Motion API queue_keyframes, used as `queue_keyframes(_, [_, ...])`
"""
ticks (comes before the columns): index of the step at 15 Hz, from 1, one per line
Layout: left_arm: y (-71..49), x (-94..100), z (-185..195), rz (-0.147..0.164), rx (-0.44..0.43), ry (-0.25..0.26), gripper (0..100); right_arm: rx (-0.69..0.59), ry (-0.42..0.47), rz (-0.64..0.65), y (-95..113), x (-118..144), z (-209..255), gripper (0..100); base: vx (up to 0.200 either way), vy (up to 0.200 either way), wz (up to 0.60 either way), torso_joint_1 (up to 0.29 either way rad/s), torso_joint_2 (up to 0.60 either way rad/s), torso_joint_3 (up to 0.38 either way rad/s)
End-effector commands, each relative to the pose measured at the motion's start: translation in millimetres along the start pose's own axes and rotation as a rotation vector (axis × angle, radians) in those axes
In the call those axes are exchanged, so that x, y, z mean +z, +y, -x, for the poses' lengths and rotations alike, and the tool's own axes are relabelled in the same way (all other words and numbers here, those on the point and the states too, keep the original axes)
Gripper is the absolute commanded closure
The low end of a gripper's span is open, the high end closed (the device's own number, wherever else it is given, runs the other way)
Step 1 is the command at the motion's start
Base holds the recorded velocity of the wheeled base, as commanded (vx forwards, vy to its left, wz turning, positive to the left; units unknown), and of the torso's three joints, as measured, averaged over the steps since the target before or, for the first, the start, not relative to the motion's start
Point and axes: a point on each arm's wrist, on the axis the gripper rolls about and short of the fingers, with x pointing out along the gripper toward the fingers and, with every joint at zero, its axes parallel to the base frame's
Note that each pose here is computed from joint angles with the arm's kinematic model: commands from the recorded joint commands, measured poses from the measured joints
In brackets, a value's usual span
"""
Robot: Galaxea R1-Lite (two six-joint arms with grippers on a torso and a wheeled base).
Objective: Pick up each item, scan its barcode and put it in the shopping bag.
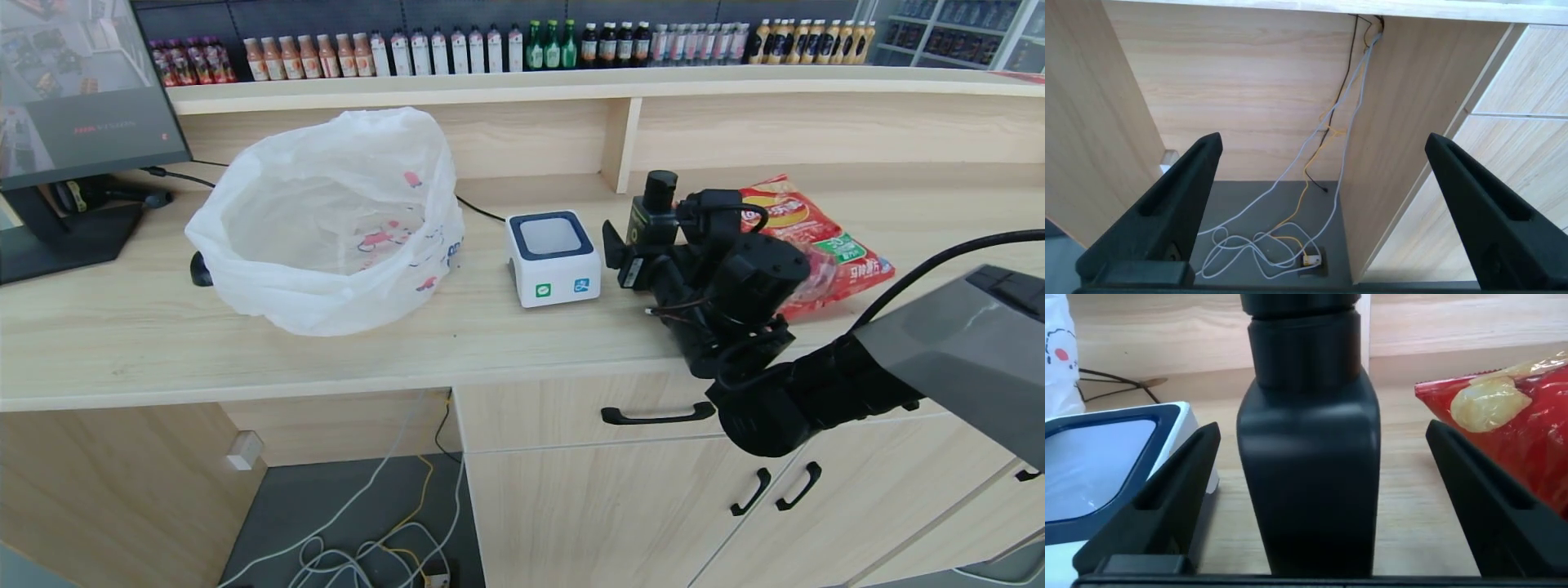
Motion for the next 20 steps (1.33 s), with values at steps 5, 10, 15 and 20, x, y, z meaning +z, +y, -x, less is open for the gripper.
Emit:
queue_keyframes(5, [0.0,0.0,0.0,0.0,0.001,0.0,0,0.0,0.033,0.003,-2.5,-5.7,7.9,0,0.0,0.0,0.0,0.0,0.0,0.0])
queue_keyframes(10, [0.0,0.0,0.0,0.0,0.001,0.0,0,0.0,0.027,0.0,-2.6,-5.3,6.4,0,0.0,0.0,0.0,0.0,0.0,0.0])
queue_keyframes(15, [0.0,0.0,0.0,0.0,0.001,0.0,0,0.001,0.027,-0.001,-2.1,-4.9,6.9,0,0.0,0.0,0.0,0.0,0.0,0.0])
queue_keyframes(20, [0.0,0.0,0.0,0.0,-0.002,0.0,0,0.027,0.019,-0.027,8.3,1.0,12.2,100,0.0,0.0,0.0,0.0,0.0,0.0])
